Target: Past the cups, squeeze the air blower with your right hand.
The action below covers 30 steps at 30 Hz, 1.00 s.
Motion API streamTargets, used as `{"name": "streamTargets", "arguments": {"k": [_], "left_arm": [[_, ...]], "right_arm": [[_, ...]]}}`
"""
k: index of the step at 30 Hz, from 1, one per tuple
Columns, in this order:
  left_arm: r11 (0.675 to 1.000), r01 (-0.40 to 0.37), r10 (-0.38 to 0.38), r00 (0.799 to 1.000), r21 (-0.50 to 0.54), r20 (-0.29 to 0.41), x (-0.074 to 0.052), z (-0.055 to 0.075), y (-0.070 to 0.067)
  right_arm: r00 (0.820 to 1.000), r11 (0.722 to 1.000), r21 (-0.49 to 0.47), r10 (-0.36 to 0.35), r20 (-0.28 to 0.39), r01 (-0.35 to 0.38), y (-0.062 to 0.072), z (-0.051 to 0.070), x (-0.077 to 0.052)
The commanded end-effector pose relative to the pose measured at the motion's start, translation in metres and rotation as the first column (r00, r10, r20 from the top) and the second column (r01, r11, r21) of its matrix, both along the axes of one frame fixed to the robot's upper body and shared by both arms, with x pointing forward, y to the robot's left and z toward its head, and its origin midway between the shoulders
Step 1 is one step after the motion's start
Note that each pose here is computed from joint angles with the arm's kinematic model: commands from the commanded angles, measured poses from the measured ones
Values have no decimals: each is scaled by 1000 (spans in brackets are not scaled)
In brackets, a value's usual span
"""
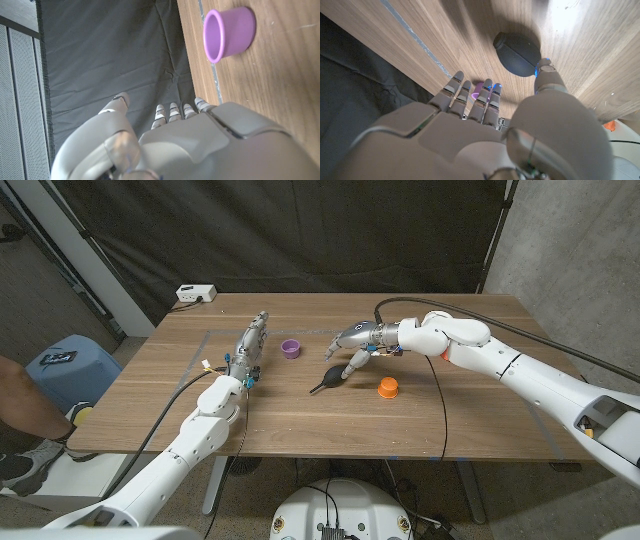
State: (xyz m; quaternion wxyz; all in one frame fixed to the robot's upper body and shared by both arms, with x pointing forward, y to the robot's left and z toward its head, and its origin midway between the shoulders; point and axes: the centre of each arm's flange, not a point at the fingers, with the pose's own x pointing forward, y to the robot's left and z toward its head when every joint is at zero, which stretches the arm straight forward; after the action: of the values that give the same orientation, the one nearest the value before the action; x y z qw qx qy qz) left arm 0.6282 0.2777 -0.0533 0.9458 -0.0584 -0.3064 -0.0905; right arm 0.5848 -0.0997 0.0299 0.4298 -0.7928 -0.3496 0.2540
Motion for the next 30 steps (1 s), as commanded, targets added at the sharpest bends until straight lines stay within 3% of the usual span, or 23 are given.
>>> {"name": "streamTargets", "arguments": {"k": [1,19,30], "left_arm": [[1000,2,-2,1000,2,1,0,1,-4],[1000,4,-4,1000,12,-3,-2,1,-10],[1000,2,-2,1000,16,-3,-2,3,-14]], "right_arm": [[1000,1000,-27,17,4,-16,1,-10,1],[999,999,-27,33,-6,-33,1,-22,7],[999,999,-32,38,-5,-38,-1,-23,12]]}}
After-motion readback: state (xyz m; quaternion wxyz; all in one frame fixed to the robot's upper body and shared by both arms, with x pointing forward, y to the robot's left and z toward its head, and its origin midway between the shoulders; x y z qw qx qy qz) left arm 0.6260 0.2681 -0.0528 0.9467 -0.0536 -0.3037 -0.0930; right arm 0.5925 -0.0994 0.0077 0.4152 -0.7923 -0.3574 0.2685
